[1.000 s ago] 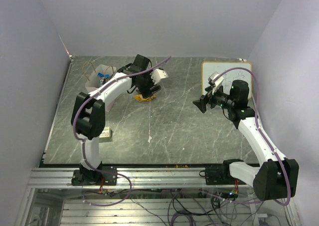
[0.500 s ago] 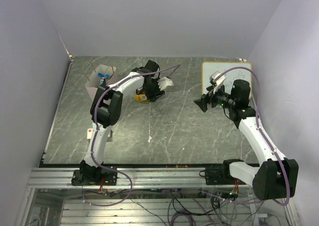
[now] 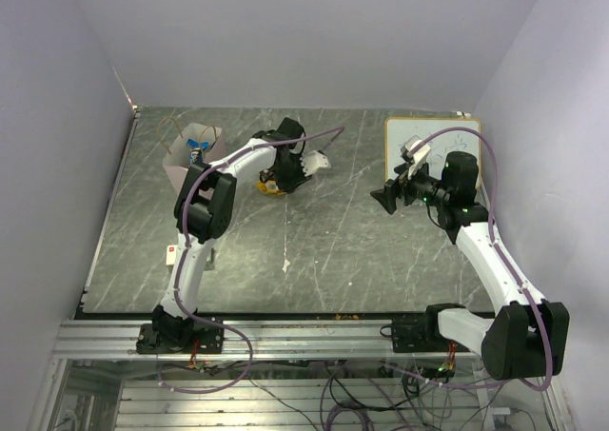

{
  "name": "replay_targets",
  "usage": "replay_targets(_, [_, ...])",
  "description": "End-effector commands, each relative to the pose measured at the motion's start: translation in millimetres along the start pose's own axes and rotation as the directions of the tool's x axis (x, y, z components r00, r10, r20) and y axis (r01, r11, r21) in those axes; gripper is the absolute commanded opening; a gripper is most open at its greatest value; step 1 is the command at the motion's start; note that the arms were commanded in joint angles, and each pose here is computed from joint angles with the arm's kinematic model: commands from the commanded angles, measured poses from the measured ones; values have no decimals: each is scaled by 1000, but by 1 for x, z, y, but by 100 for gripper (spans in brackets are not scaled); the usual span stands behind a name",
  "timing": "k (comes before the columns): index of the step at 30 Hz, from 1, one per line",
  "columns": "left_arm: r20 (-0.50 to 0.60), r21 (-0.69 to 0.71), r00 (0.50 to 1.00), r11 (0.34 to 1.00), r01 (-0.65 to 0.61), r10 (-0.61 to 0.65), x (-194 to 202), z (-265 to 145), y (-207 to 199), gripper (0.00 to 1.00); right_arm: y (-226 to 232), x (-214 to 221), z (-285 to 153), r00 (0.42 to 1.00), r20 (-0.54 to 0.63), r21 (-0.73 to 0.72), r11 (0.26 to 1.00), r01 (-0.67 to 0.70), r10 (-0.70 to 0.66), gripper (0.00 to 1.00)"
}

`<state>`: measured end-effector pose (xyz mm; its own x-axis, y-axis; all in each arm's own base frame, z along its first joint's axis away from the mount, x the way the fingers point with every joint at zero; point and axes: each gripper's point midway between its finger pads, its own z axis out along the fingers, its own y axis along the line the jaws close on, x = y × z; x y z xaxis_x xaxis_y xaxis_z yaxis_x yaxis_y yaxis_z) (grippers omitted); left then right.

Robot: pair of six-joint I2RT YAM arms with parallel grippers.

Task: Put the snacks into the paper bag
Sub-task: Pick up the snack from the center of the board, then place the snack in the paper bag.

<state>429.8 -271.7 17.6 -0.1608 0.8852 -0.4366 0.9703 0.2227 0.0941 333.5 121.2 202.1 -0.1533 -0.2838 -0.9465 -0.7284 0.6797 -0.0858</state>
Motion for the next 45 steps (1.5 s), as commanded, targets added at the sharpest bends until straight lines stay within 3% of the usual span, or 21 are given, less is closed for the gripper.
replay_targets(1, [-15,3,1000,1000,0,0,-2,-18,-12,31,-4,-9,-1,1000,20,3,1000,17,-17,100])
replay_targets(7, [34,-3,999,1000,16,-16,-18,-53,-22,21,-3,-8,-1,1000,20,1,1000,20,-20,100])
replay_targets(15, [124,-62,992,998,33,-25,-31,-121,-40,17,-1,-10,-2,999,28,-9,1000,24,-24,100])
replay_targets(27, [350,-293,936,952,85,24,-64,-251,-47,10,-3,-9,-3,999,29,3,1000,29,-29,100])
replay_targets(36, [540,-506,841,787,353,-30,-53,-342,-25,7,-4,-8,-3,999,29,-1,1000,26,-26,100])
replay_targets(45, [729,-509,677,580,636,-102,0,-420,10,7,-2,-7,-2,999,26,-13,1000,19,-18,100])
